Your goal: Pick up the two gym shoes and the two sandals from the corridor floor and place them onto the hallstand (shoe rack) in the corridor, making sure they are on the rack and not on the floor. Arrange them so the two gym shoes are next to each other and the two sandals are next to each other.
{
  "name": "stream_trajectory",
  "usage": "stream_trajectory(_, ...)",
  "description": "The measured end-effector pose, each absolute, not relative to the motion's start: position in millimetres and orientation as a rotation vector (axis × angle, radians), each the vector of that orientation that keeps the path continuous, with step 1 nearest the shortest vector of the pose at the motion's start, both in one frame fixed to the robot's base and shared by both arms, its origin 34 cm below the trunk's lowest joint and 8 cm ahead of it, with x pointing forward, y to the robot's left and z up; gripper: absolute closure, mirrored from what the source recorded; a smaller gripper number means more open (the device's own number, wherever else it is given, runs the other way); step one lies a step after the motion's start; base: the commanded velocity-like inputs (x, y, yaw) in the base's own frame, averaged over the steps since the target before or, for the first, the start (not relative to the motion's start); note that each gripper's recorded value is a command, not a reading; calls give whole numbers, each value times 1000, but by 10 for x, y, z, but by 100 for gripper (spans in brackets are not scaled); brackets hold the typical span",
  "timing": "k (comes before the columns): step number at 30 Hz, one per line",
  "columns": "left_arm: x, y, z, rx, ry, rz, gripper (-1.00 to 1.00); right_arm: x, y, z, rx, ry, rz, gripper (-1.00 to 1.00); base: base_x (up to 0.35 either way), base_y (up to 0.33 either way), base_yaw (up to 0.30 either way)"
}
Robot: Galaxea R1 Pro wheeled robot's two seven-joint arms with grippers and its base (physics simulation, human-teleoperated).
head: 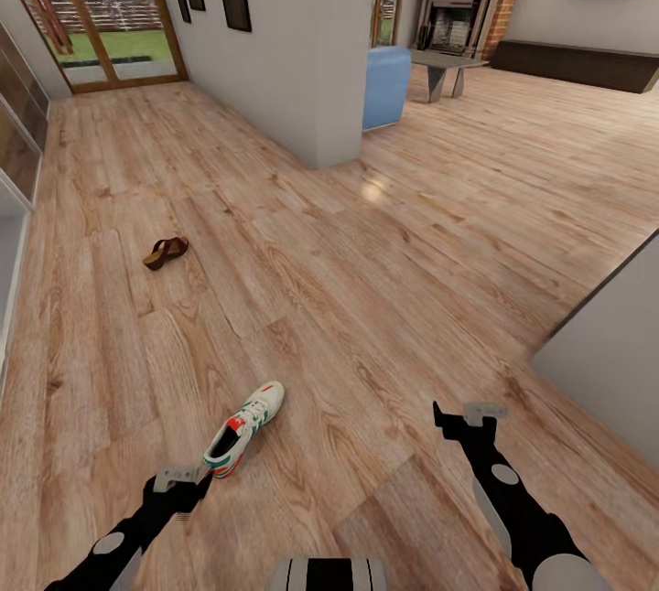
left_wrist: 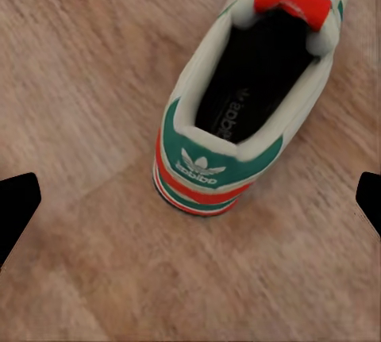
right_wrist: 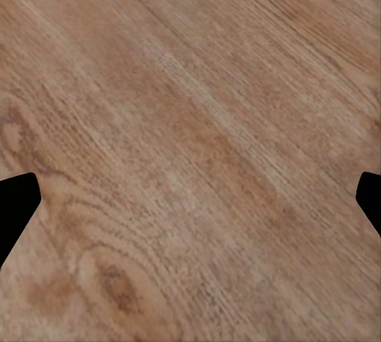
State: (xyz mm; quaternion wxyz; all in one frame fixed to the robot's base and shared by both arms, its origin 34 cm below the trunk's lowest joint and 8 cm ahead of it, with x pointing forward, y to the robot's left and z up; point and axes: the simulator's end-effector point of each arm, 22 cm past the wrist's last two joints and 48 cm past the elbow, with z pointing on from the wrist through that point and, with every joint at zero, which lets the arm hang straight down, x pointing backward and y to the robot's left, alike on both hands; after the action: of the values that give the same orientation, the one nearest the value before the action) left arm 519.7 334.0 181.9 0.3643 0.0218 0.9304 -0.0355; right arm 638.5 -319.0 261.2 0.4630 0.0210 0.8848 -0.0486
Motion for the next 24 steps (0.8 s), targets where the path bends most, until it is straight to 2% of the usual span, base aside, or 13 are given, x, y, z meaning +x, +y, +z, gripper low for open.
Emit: stream_trajectory(24, 5749, 3125, 1999, 288, 2408, -200, -100, 6478, -3183, 2693, 50, 2212, -117, -100, 0, 0, -12)
